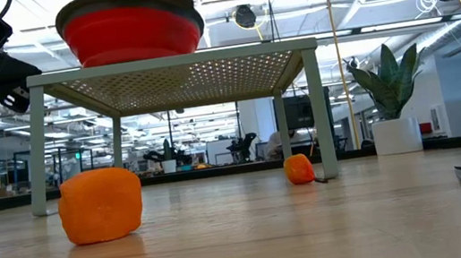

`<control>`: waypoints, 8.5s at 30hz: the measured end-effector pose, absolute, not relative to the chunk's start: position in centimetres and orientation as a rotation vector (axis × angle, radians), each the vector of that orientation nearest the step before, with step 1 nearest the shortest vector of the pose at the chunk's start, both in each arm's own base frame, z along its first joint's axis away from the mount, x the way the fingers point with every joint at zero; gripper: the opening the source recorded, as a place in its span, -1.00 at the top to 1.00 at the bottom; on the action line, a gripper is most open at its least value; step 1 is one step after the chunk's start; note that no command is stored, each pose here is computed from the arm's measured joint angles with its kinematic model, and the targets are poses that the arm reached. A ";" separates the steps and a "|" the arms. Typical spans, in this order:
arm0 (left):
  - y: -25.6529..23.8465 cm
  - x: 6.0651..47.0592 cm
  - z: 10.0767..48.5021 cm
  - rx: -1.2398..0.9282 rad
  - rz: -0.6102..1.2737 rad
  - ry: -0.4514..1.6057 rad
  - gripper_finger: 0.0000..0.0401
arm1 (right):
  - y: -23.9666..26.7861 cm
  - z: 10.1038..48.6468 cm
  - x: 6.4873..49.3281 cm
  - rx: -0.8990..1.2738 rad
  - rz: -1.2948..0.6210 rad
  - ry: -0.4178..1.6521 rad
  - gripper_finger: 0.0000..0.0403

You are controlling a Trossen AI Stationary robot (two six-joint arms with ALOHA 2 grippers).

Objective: Pick & Place Fruit
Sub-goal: Put the pomegranate into the red strainer bowl on the shelf

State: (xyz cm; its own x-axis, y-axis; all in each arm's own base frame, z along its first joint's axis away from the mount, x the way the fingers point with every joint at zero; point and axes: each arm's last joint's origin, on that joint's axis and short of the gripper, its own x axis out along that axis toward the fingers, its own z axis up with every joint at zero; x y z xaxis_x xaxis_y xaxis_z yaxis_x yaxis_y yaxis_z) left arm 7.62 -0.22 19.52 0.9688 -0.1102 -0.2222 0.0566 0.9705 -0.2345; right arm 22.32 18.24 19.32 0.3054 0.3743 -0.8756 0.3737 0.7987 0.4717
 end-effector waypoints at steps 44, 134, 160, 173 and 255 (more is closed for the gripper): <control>-0.2 7.6 19.5 -0.232 -0.083 0.237 0.88 | 19.0 14.5 25.1 0.364 -0.004 1.338 -0.94; -1.2 13.1 33.1 -0.314 -0.354 -0.236 0.88 | 10.9 33.3 28.1 0.122 -0.344 -0.061 0.10; -8.6 28.4 37.6 0.416 -0.176 -0.019 0.88 | 10.9 33.6 28.2 0.102 -0.176 -0.059 0.11; -10.0 29.5 39.6 0.711 -0.113 -0.004 0.50 | 11.5 33.5 28.2 0.308 0.019 -0.049 0.10; -9.6 32.0 37.5 0.817 -0.119 0.078 -0.41 | 6.6 33.0 31.7 1.009 0.364 -0.021 0.11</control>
